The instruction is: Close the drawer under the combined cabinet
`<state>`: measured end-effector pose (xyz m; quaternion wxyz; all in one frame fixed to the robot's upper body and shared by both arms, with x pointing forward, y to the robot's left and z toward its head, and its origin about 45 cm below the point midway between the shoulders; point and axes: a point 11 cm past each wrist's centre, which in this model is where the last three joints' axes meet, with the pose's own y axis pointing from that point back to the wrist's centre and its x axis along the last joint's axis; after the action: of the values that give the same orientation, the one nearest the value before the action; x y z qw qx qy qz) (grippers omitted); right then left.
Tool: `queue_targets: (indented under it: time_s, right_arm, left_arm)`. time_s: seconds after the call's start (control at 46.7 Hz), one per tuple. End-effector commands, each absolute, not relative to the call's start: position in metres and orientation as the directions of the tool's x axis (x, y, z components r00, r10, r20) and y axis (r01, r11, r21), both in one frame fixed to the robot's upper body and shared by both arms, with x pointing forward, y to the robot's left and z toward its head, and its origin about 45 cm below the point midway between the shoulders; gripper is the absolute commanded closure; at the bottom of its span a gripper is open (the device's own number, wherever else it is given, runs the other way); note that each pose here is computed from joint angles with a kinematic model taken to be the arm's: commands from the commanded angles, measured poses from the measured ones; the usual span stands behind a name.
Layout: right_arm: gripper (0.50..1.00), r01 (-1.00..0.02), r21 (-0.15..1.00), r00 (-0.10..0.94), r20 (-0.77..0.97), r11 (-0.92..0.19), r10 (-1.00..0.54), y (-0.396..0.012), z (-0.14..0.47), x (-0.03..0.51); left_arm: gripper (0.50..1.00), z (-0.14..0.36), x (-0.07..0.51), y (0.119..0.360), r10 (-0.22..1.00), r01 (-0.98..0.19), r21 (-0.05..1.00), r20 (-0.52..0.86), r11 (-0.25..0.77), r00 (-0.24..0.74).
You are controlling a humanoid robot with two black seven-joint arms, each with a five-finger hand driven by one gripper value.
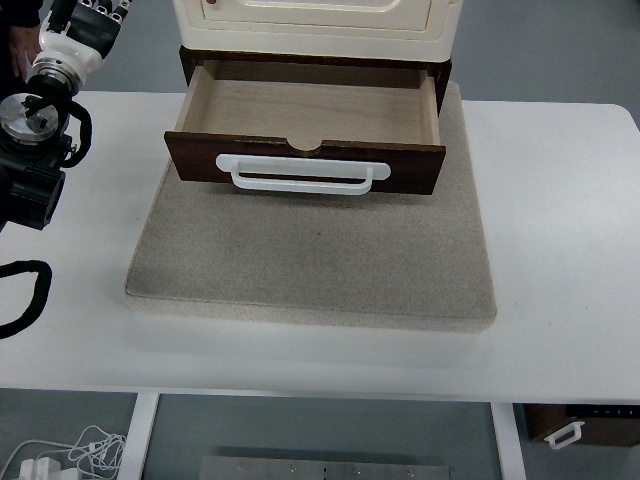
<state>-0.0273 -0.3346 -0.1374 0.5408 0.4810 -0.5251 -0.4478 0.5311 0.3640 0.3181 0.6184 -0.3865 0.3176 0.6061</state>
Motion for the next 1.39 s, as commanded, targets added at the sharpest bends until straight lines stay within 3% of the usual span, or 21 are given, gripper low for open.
queue_targets:
  time_s: [0.0, 0.621, 0.835, 1.006, 1.221, 1.37]
  right_arm:
    - [0.548, -0.021, 0.990, 0.048, 0.137, 0.136, -0.989, -0.335, -0.137, -0.027]
    - [0.548, -0.021, 0.990, 0.048, 0.137, 0.136, -0.989, -0.335, -0.137, -0.027]
    - [0.548, -0.021, 0.990, 0.048, 0.137, 0.136, -0.989, -0.335, -0.137, -0.027]
    - [0.548, -0.021, 0.990, 0.048, 0.137, 0.136, -0.989, -0.335, -0.137, -0.027]
    - [0.548, -0.021, 0.990, 0.048, 0.137, 0.136, -0.989, -0.335, -0.137, -0.027]
    - [0.548, -0.021, 0.990, 0.048, 0.137, 0.136, -0.989, -0.335, -0.137, -0.027]
  left_arm:
    - [0.504, 0.318, 0.531, 0.363, 0.504, -0.995, -0.094, -0.861, -0.031, 0.065]
    - [0.504, 0.342, 0.532, 0.376, 0.536, -0.990, -0.138, -0.839, -0.035, 0.098]
    - [0.506, 0.392, 0.532, 0.396, 0.573, -0.973, -0.226, -0.804, -0.046, 0.159]
    - [0.506, 0.439, 0.527, 0.408, 0.672, -0.954, -0.300, -0.711, -0.022, 0.208]
    - [0.508, 0.517, 0.518, 0.403, 0.755, -0.904, -0.426, -0.580, 0.040, 0.306]
    - [0.506, 0.570, 0.498, 0.379, 0.805, -0.843, -0.517, -0.433, 0.148, 0.406]
